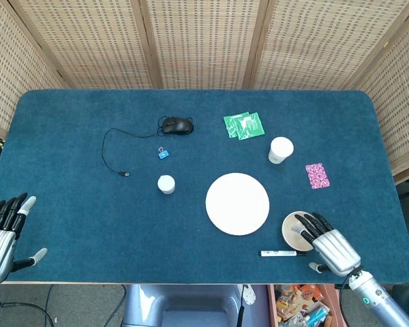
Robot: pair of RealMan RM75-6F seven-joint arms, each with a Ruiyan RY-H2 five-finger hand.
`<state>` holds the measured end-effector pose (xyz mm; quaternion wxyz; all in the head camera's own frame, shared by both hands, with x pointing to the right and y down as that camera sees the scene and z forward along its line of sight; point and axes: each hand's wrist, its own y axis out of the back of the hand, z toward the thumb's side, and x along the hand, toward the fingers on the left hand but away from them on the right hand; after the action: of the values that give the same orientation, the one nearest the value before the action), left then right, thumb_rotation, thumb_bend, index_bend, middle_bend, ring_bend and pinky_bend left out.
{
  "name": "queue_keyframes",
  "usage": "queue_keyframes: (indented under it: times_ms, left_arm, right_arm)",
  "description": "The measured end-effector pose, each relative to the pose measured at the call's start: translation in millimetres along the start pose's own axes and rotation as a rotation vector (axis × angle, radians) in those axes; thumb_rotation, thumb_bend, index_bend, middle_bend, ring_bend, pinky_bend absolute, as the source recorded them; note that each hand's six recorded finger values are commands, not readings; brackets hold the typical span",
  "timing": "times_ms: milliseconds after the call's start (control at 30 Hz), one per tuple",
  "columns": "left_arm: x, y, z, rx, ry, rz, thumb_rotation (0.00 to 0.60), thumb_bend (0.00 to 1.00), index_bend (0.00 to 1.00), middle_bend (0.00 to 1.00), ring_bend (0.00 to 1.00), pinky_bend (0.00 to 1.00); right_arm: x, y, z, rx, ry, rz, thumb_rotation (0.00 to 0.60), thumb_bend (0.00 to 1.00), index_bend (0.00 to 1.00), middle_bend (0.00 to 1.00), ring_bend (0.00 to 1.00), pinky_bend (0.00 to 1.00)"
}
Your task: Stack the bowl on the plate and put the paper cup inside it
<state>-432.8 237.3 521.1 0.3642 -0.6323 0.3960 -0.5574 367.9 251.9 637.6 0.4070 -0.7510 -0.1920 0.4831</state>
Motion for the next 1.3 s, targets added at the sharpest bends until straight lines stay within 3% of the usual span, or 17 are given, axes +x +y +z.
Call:
queue_keyframes:
  times_ms: [133,433,600,733,933,1300]
  left_arm:
    - [-0.2,0.3,-0.1,-0.002,0.000,0.000,0.600,0.00,0.00,0.00,0.00,0.00]
    - [1.1,0.6,-2.0,-0.010,0.002,-0.007,0.600,0.00,0.00,0.00,0.00,0.00]
    - [1.2,0.0,-1.7,-0.008,0.002,-0.010,0.600,0.00,0.00,0.00,0.00,0.00]
    - [1.6,-0.1,-2.0,-0.007,0.005,-0.011,0.600,0.00,0.00,0.00,0.00,0.00]
    - [2.3,-0.8,-1.7,-0.006,0.005,-0.014,0.600,0.00,0.00,0.00,0.00,0.00]
    - [6.8,-0.9,-2.8,-0.012,0.009,-0.023,0.600,0.00,0.00,0.00,0.00,0.00]
  right_arm:
    - [-4.7,-7.0,-2.3,0.018,-0.005,0.021,0.600,0.13,0.23,0.00,0.00,0.00]
    - [-14.2,-18.9,-9.1,0.048,-0.038,0.051,0.600,0.42,0.44,0.00,0.00,0.00]
    - [-17.3,-21.6,-6.5,0.047,-0.039,0.046,0.600,0.46,0.60,0.00,0.00,0.00]
    - [-18.5,-18.7,-5.7,0.042,-0.036,0.023,0.600,0.47,0.63,0.00,0.00,0.00]
    - [-19.8,-3.8,-2.8,0.026,-0.017,-0.054,0.600,0.48,0.65,0.00,0.00,0.00]
    - [-44.1,65.3,14.8,0.005,0.049,-0.225,0.600,0.49,0.65,0.00,0.00,0.00]
